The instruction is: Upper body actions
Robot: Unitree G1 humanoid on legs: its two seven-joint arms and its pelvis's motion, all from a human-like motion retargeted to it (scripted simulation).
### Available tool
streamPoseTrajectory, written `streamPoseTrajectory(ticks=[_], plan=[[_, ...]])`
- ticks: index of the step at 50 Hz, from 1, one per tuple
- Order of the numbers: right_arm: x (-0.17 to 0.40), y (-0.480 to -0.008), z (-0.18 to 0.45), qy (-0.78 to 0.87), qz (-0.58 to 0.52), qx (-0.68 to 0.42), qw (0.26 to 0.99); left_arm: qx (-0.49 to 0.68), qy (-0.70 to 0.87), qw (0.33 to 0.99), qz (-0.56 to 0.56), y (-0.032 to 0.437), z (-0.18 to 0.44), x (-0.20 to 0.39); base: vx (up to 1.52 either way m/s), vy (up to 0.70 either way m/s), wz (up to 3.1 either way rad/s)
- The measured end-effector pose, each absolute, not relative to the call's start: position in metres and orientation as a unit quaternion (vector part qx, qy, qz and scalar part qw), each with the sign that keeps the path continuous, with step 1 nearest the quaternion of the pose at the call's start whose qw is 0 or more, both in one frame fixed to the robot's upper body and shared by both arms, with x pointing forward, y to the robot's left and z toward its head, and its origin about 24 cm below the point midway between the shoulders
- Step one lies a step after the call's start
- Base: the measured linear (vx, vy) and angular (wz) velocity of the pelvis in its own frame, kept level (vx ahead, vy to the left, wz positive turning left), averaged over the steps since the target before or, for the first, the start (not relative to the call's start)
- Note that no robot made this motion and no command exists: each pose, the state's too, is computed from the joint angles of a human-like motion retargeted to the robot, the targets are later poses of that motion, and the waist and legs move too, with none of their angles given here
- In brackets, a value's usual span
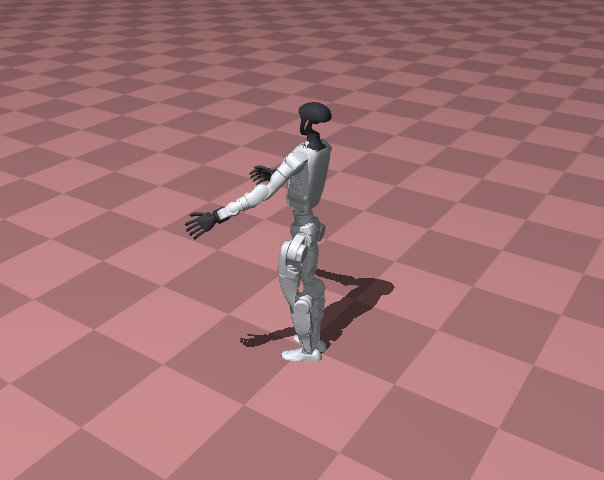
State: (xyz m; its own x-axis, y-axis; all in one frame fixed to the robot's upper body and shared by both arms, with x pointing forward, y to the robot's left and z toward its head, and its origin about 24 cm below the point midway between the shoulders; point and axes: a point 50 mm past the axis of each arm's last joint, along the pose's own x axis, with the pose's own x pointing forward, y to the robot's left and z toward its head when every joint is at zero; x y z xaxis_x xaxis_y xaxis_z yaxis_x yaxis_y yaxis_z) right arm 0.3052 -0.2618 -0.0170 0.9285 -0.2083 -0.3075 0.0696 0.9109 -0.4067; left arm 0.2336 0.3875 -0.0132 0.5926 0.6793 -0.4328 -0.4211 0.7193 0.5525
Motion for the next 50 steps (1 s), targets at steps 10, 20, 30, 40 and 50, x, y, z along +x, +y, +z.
streamPoseTrajectory(ticks=[10,20,30,40,50], plan=[[0.098,-0.229,-0.162,0.564,0.136,-0.273,0.767,0.038,0.765,0.64,0.06,0.268,-0.162,-0.009,0.0,-0.07,-0.06],[-0.071,-0.193,-0.168,0.817,0.093,-0.036,0.569,-0.208,0.849,0.482,0.06,0.091,-0.16,-0.101,0.05,-0.01,0.13],[-0.065,-0.198,-0.169,0.803,0.052,-0.004,0.594,-0.277,0.81,0.514,0.066,0.128,-0.164,-0.097,0.02,-0.01,0.02],[-0.014,-0.221,-0.173,0.746,0.08,-0.135,0.647,-0.106,0.825,0.553,0.044,0.174,-0.169,-0.084,0.0,0.0,0.0],[-0.034,-0.207,-0.173,0.766,0.113,-0.113,0.623,-0.11,0.828,0.549,-0.033,0.157,-0.168,-0.084,0.0,0.0,0.13]])
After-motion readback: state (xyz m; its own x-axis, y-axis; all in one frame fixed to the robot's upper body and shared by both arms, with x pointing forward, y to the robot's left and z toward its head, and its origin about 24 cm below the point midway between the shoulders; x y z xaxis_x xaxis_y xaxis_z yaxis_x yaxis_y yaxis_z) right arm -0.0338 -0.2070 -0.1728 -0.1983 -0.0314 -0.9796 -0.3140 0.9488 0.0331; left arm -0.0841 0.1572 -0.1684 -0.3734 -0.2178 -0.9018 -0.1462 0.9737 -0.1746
